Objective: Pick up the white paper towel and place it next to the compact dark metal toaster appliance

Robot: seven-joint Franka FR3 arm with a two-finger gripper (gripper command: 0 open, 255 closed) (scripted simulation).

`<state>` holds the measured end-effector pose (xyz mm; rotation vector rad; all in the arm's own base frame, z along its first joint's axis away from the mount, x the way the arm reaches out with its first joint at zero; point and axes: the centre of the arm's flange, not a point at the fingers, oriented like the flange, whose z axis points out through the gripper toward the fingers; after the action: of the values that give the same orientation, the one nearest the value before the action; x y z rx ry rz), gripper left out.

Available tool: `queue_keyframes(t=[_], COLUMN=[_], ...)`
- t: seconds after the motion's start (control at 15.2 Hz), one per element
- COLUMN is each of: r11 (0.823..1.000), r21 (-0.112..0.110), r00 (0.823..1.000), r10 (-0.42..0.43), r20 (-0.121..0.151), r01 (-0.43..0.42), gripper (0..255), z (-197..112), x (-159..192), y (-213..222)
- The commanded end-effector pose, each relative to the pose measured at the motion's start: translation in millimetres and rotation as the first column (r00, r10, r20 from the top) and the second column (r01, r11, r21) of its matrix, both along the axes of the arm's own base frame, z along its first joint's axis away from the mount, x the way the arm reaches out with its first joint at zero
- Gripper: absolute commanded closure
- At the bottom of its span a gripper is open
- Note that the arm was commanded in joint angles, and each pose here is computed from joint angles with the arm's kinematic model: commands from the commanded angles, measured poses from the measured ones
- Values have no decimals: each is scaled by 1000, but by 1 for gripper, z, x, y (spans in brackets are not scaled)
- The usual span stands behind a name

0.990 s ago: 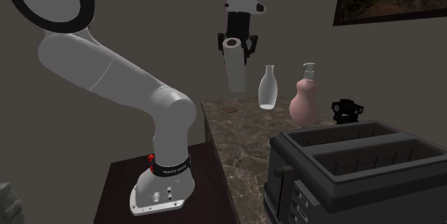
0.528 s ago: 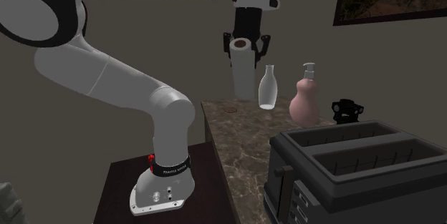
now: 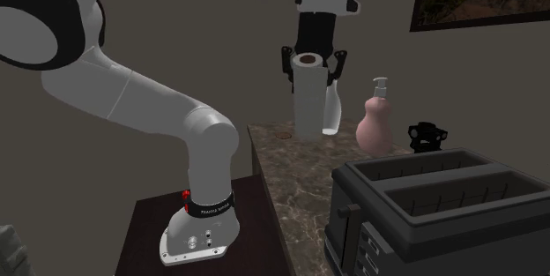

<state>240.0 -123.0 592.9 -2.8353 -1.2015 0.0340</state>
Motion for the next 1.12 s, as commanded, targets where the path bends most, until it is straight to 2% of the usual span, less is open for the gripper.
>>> queue_keyframes(t=[0.0,1.06], r11=[1000,1000], r21=[0,0], r00=[1000,1000], r10=[0,0], r20=[0,0], r01=[0,0], gripper=[255,255], z=[-10,-95], x=[1,1], y=[0,0])
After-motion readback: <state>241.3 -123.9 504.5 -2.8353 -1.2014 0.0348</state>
